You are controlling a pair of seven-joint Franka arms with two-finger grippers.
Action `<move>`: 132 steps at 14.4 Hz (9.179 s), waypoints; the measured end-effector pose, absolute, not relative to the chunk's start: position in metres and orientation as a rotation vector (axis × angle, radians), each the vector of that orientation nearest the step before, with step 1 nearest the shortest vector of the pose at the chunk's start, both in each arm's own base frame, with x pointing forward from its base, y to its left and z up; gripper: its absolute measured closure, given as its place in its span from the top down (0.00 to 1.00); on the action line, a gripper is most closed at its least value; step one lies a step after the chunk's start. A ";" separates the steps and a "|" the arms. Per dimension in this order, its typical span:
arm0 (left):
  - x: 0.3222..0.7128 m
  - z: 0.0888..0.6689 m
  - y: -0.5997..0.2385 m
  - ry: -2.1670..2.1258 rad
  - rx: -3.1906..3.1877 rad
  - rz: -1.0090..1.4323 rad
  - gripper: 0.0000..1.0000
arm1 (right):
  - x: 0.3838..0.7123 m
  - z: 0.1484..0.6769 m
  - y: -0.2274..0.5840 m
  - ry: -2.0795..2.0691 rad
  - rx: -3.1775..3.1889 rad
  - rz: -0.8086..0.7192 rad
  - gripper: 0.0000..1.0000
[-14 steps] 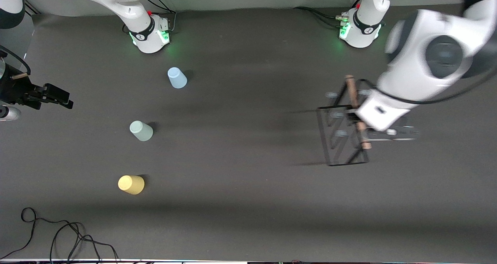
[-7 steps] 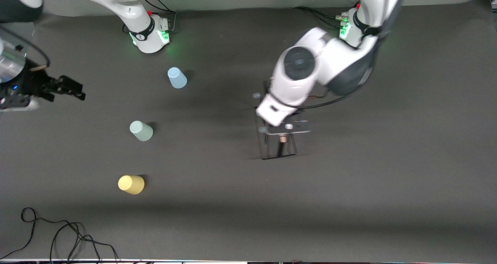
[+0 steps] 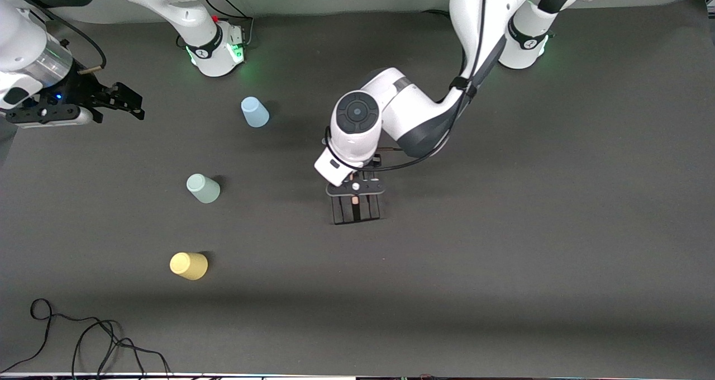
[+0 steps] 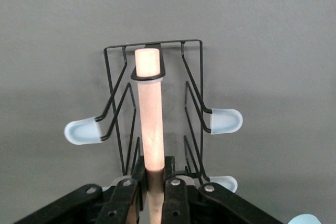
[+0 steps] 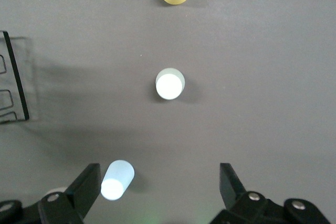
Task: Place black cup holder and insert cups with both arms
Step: 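Carry the cup holder to the table middle and lower it down, then release the holder with the left gripper while the right gripper grasps the green cup, then carry the green cup to the holder and lower it onto a peg, then open the right gripper, move to the yellow cup and grasp it, then carry the yellow cup to the holder and lower it onto a peg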
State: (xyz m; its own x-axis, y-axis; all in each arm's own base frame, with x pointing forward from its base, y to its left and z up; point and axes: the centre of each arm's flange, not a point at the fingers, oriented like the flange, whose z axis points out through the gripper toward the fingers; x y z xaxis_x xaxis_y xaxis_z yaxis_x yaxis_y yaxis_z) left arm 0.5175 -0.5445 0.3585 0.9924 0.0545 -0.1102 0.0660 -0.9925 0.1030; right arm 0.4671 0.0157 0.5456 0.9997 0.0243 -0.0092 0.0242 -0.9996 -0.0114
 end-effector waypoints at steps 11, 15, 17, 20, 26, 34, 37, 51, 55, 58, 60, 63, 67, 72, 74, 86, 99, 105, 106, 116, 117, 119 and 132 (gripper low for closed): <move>0.551 0.404 -0.495 0.094 3.081 -0.208 1.00 | 0.483 0.295 0.016 -0.098 -3.129 -0.051 1.00; 0.592 0.479 -0.367 -0.033 3.131 -0.347 1.00 | 0.490 0.247 0.020 -0.111 -3.136 -0.072 1.00; 0.605 0.511 -0.301 -0.079 3.133 -0.390 1.00 | 0.489 0.229 0.020 -0.110 -3.139 -0.058 0.98; 0.621 0.548 -0.200 -0.140 3.143 -0.400 1.00 | 0.488 0.218 0.020 -0.110 -3.141 -0.033 0.77; 0.622 0.581 -0.053 -0.126 3.127 -0.363 1.00 | 0.509 0.287 0.023 -0.082 -3.131 -0.004 0.67; 0.608 0.548 -0.003 -0.053 3.149 -0.192 0.98 | 0.528 0.543 0.034 0.165 -3.115 0.167 0.67; 0.578 0.533 -0.010 -0.066 3.169 -0.153 0.98 | 0.523 0.555 0.098 0.486 -3.103 0.201 0.67; 0.555 0.520 0.006 -0.099 3.181 -0.088 1.00 | 0.457 0.461 0.385 1.261 -2.887 0.259 0.67; 0.554 0.521 0.006 -0.099 3.182 -0.086 1.00 | 0.446 0.409 0.386 1.270 -2.883 0.236 0.67; 0.554 0.522 0.006 -0.100 3.182 -0.085 1.00 | 0.442 0.379 0.382 1.274 -2.864 0.200 0.67; 0.554 0.522 0.006 -0.100 3.182 -0.085 1.00 | 0.440 0.362 0.382 1.272 -2.858 0.185 0.67; 0.554 0.522 0.006 -0.101 3.182 -0.085 1.00 | 0.436 0.332 0.392 1.275 -2.859 0.172 0.67; 0.554 0.522 0.006 -0.101 3.182 -0.084 1.00 | 0.431 0.299 0.403 1.280 -2.875 0.168 0.67; 0.554 0.522 0.006 -0.101 3.182 -0.084 1.00 | 0.453 0.338 0.390 1.330 -2.850 0.164 0.96; 0.554 0.522 0.006 -0.102 3.182 -0.083 1.00 | 0.467 0.389 0.382 1.361 -2.861 0.200 1.00; 0.555 0.535 0.007 -0.101 3.178 -0.133 1.00 | 0.594 0.520 0.145 0.499 -3.134 0.146 1.00; 0.555 0.536 0.007 -0.102 3.178 -0.129 1.00 | 0.718 0.333 0.037 -0.117 -3.143 -0.089 1.00; 0.555 0.537 0.007 -0.103 3.178 -0.128 1.00 | 0.727 0.242 0.034 -0.143 -3.147 -0.104 1.00; 0.555 0.537 0.007 -0.103 3.178 -0.128 1.00 | 0.727 0.238 0.031 -0.145 -3.148 -0.100 1.00; 0.555 0.537 0.007 -0.103 3.178 -0.128 1.00 | 0.721 0.217 0.019 -0.136 -3.147 -0.020 0.83; 0.555 0.537 0.007 -0.103 3.178 -0.128 1.00 | 0.720 0.217 0.020 -0.137 -3.141 0.006 0.72; 0.555 0.537 0.007 -0.103 3.178 -0.127 1.00 | 0.718 0.226 0.022 -0.145 -3.124 0.063 0.69; 0.556 0.538 0.007 -0.103 3.178 -0.124 1.00 | 0.627 0.549 0.108 0.346 -3.091 0.223 0.69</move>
State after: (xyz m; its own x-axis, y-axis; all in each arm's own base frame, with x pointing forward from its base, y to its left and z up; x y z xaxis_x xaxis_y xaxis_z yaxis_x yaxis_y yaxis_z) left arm 0.5558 0.0070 0.5378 0.9949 -0.0629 -0.0794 -0.0661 -0.9971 -0.0381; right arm 0.6274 0.1080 0.5491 0.9652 -0.2180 -0.1443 -0.2213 -0.9752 -0.0074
